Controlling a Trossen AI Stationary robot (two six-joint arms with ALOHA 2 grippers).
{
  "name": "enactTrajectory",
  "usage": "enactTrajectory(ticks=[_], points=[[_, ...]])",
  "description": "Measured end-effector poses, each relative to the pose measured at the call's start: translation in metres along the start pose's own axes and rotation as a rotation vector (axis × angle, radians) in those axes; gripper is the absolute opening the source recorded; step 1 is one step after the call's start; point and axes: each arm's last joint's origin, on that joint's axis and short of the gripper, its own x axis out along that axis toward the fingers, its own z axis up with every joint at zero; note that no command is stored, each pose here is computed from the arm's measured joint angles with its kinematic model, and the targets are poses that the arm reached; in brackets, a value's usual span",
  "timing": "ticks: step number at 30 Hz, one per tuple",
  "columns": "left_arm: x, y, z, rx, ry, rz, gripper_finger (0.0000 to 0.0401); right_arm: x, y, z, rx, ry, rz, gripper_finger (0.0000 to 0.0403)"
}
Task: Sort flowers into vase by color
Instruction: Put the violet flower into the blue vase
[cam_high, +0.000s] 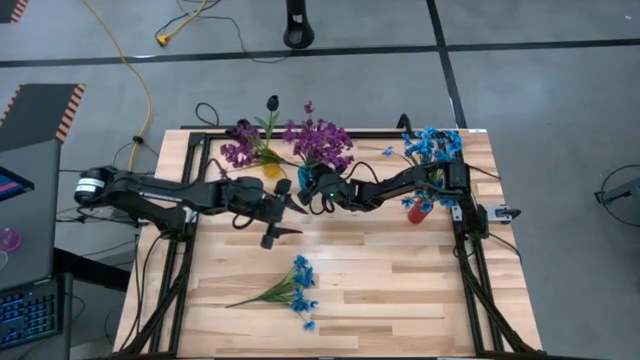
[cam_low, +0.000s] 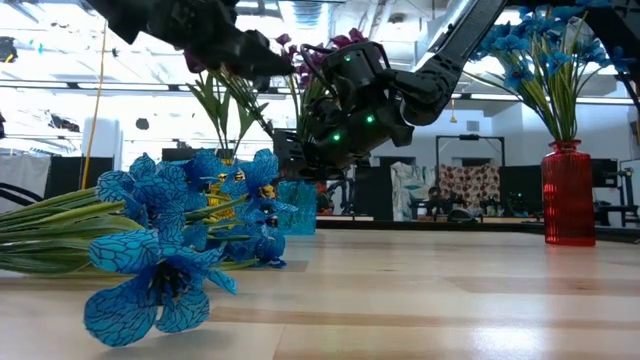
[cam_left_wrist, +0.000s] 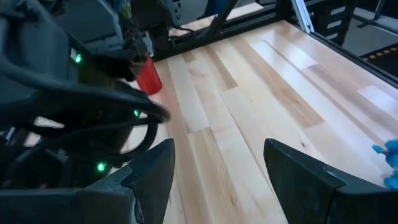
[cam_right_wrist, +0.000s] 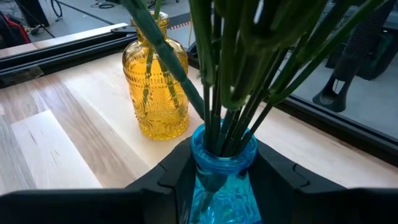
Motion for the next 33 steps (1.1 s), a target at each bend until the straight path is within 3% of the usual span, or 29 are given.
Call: enactTrajectory(ticks=[7, 15, 33], points=[[0.012, -0.003, -0.005, -0.017, 0.009, -0.019, 0.0235, 0.0, 0.0, 0.0, 0.0, 0.0, 0.001, 0.0156], [0.011, -0.016, 0.006, 0.042, -0.064, -0.056, 0.0235, 0.0, 0.0, 0.0, 0.0, 0.0, 0.001, 0.0157], [-0.015, -0.018, 0.024, 0.066, -0.164, -0.064, 0.0235, 0.0, 0.0, 0.0, 0.0, 0.0, 0.0, 0.0158]])
